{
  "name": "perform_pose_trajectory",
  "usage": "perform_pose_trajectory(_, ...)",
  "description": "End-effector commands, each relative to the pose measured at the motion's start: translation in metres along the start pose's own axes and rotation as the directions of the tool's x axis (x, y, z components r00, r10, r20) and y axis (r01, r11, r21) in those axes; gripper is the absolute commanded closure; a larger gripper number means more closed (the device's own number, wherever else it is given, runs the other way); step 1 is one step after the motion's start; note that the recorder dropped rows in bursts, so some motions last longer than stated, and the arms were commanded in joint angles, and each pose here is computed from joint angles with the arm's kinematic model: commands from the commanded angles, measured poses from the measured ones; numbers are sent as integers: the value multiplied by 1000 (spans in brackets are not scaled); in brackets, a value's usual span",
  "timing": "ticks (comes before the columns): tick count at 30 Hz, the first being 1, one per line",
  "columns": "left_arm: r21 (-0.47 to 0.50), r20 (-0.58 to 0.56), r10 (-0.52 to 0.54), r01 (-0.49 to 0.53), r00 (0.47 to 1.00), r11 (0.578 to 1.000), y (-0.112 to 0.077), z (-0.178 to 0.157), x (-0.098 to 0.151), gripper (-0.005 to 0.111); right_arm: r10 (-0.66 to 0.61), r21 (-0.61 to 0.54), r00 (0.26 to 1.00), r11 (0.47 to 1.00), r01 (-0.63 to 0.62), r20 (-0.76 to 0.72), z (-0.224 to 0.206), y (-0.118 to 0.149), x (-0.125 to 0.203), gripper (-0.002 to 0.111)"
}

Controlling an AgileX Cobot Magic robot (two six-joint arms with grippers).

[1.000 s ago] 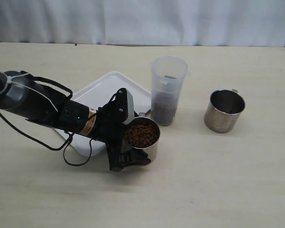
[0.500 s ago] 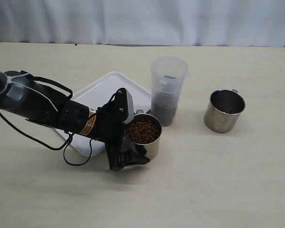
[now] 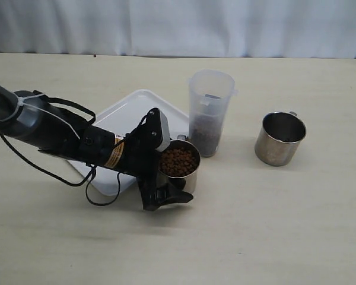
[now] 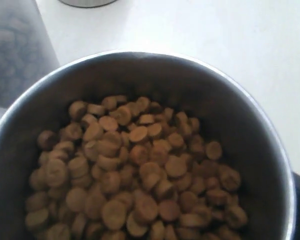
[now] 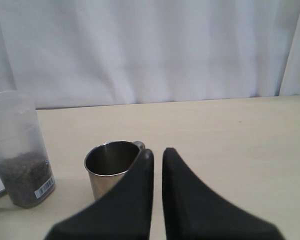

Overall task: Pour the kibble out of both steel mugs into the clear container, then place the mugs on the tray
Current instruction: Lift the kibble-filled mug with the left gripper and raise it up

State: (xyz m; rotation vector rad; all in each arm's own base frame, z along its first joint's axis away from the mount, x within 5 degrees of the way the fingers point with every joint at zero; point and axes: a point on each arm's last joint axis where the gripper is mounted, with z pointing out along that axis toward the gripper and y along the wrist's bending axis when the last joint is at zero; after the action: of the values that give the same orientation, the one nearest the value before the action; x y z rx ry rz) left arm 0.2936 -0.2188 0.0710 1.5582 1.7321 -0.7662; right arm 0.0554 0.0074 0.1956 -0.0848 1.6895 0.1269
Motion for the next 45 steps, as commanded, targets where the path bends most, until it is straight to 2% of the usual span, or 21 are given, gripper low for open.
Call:
perform_pose_trajectory(1, -5, 9, -7, 7, 1000, 1000, 1, 2, -1, 42, -5, -4, 1000, 1000, 5, -4, 0, 0, 2, 103)
perform_pose_trajectory(6, -5, 10, -1, 1, 1000, 1000, 2, 0, -1, 88, -5, -4, 1000, 1000, 5, -4, 0, 0, 2, 103)
perform_pose_trajectory(9, 1, 6, 42, -42, 999, 999, 3, -7, -8, 105, -5, -4, 1000, 1000, 5, -4, 0, 0, 2, 103)
perform_pose_trajectory(10, 8, 4, 54, -54, 999, 999, 2, -11, -12, 107, -5, -4, 1000, 1000, 5, -4, 0, 0, 2, 103)
perform_pose_trajectory(13, 7, -11, 7, -7, 1000, 1000, 2, -22, -24, 107, -5, -4, 1000, 1000, 5, -4, 0, 0, 2, 103)
perform_pose_trajectory(17, 31, -63, 26, -24, 998, 999, -3, -38, -36, 107, -5, -4, 1000, 1000, 5, -4, 0, 0, 2, 103)
perform_pose_trajectory(19, 28, -78, 2, 0, 997, 1000, -4, -44, -42, 107, -5, -4, 1000, 1000, 5, -4, 0, 0, 2, 103)
perform_pose_trajectory(23, -21, -57, -71, 70, 996, 997, -4, -57, -56, 107, -5, -4, 1000, 1000, 5, -4, 0, 0, 2, 103)
perform_pose_trajectory(34, -92, 26, -103, 105, 994, 990, -9, -88, -91, 107, -5, -4, 1000, 1000, 5, -4, 0, 0, 2, 103)
perform_pose_trajectory(39, -123, 40, -113, 117, 993, 985, -11, -97, -97, 107, -5, -4, 1000, 1000, 5, -4, 0, 0, 2, 103)
perform_pose_trajectory(41, -164, 23, -117, 120, 993, 979, -11, -100, -94, 107, -5, -4, 1000, 1000, 5, -4, 0, 0, 2, 103)
perform_pose_trajectory(42, -214, -2, -128, 124, 992, 969, -12, -103, -88, 107, -5, -4, 1000, 1000, 5, -4, 0, 0, 2, 103)
perform_pose_trajectory(45, -266, -17, -147, 138, 989, 954, -16, -109, -85, 107, -5, -4, 1000, 1000, 5, -4, 0, 0, 2, 103)
